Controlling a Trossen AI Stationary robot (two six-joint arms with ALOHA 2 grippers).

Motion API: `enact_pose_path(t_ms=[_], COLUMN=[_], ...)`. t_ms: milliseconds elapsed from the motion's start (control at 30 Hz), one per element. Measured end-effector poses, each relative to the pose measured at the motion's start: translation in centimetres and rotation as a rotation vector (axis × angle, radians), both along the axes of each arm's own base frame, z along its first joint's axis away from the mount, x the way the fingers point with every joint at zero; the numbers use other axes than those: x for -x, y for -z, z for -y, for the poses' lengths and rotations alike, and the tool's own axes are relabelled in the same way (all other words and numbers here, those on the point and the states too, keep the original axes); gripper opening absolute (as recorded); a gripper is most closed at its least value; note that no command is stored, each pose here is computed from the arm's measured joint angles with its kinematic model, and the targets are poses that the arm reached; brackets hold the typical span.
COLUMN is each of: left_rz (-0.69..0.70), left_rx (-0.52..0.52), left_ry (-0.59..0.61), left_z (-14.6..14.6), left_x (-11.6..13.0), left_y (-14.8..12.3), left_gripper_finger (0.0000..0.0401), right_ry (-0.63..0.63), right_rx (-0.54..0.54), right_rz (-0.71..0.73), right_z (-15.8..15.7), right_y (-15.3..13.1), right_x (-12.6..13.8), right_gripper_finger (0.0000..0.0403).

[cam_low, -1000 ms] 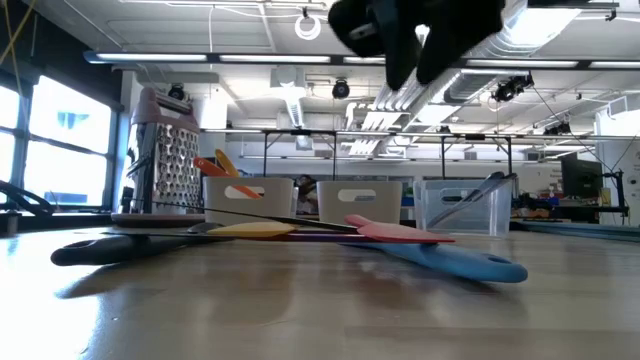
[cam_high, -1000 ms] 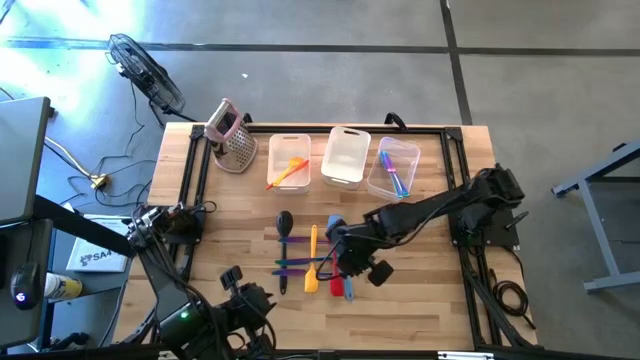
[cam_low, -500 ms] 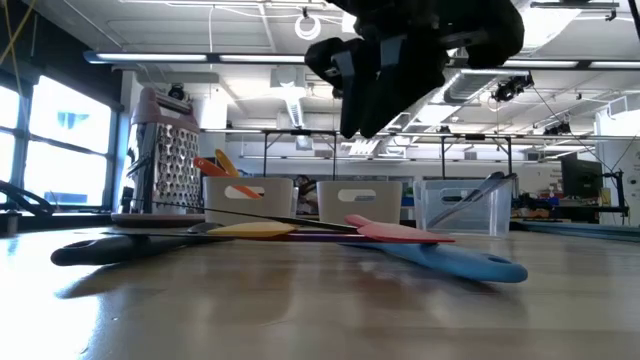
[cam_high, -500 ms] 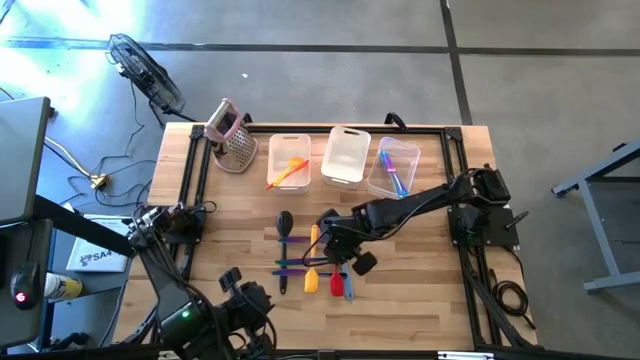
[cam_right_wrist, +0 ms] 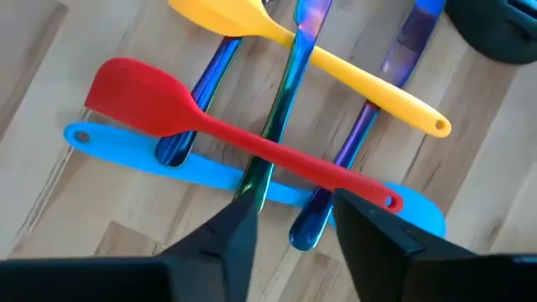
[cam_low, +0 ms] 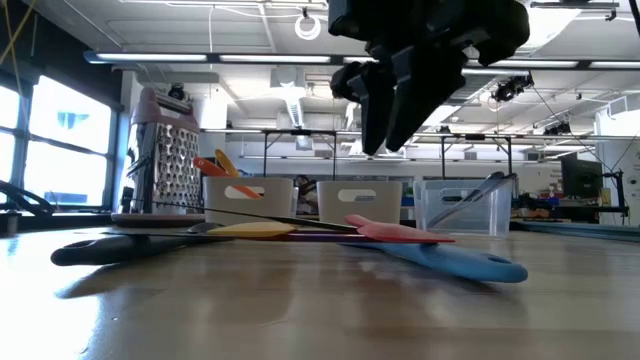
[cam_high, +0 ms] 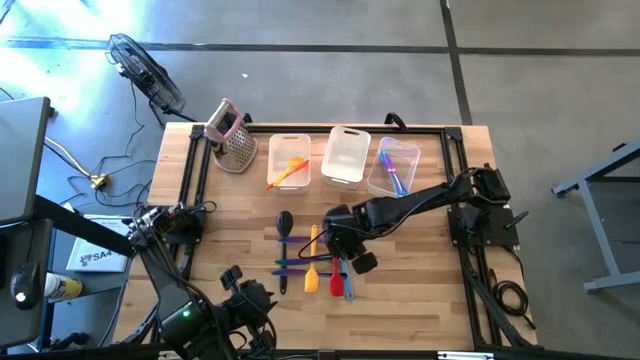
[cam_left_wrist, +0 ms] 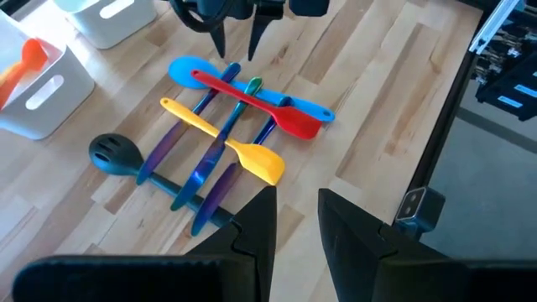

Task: Pick & Place Kitchen Items
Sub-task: Put the red spatula into the left white bin

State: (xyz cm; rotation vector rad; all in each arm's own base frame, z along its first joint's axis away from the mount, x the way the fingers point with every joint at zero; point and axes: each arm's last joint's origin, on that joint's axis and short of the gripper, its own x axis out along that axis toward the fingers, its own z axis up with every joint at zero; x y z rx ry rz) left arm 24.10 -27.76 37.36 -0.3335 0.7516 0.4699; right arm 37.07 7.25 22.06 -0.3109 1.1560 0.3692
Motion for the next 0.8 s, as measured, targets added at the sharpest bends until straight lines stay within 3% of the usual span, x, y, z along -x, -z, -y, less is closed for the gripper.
enact_pose_path(t_ms=[167,533,667,800], left_rz=[0.0,-0.001,-0.007,-0.021], left_rx=[0.002,0.001,-0.009,-0.007], left_ry=[-0.002,0.0,0.013,0.024], left_z=[0.0,0.0,0.0,0.0], left_x=[0.0,0.0,0.0,0.0], left_y=[0.0,0.0,0.0,0.0], left_gripper_finger=[0.0086,0.0086,0.0086,0.0086], right_ry=[-0.086,-0.657,-0.747,-0.745], right_rx=[0.033,0.201,0.238,0.238], right_rz=[-0.001,0.096,0.159,0.178], right_z=[0.0,-1.9,-2.3,-2.5], right_y=[0.0,-0.1,-0.2,0.6], right_x=[0.1,0.4,0.0,-0.6], right_gripper_finger=[0.0211,0.0231,0.0231,0.0231])
